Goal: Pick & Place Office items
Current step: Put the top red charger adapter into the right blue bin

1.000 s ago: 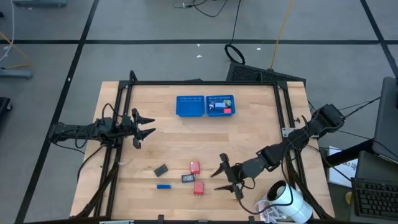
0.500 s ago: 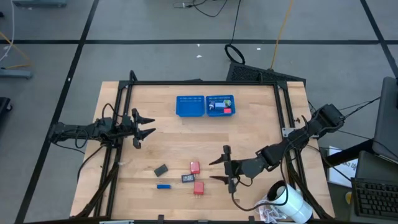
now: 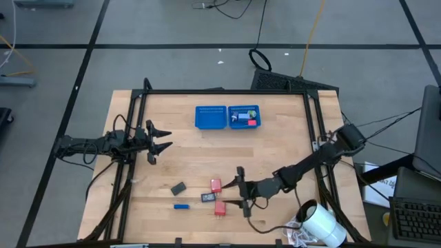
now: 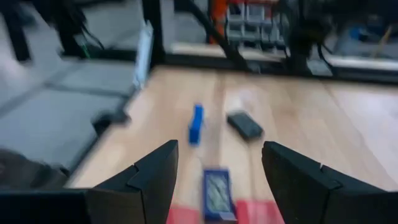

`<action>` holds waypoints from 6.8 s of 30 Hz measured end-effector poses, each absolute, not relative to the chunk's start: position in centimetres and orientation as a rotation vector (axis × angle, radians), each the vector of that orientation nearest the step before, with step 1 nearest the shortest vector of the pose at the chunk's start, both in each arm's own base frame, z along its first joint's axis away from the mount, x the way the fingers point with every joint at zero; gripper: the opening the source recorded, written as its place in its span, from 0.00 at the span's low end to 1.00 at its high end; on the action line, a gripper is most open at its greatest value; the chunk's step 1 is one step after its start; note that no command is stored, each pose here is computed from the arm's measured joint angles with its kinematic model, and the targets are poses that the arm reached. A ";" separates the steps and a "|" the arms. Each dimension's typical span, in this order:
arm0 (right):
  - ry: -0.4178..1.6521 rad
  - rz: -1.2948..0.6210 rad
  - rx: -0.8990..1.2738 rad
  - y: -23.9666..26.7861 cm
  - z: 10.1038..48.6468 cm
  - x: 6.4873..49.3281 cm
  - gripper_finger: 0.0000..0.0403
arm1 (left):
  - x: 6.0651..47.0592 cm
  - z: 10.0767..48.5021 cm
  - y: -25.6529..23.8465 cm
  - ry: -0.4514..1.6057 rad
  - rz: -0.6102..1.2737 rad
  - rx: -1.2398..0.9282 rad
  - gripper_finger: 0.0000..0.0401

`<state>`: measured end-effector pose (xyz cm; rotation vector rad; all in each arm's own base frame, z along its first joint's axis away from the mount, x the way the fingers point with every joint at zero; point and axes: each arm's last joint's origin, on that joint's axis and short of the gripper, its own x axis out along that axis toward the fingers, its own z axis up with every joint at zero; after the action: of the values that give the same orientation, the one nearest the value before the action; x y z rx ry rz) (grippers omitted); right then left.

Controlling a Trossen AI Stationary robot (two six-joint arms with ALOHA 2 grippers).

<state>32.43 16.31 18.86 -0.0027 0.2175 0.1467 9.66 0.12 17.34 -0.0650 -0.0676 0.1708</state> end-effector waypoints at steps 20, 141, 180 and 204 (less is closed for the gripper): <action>0.550 0.124 -0.026 11.4 12.5 36.9 0.86 | 9.7 17.3 0.1 -0.067 0.171 -0.065 0.53; 0.244 0.174 0.201 5.8 16.2 19.3 0.63 | 9.7 17.4 0.1 -0.069 0.173 -0.065 0.53; 0.160 -0.646 0.143 3.5 15.6 18.6 0.63 | 9.7 17.4 0.1 -0.068 0.172 -0.065 0.53; 0.175 -0.657 0.183 3.3 15.3 18.5 0.63 | 9.7 17.4 0.1 -0.068 0.172 -0.065 0.53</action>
<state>18.53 3.30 15.31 0.1831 0.1747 -0.6570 9.65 0.13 17.36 -0.0652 -0.0682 0.1725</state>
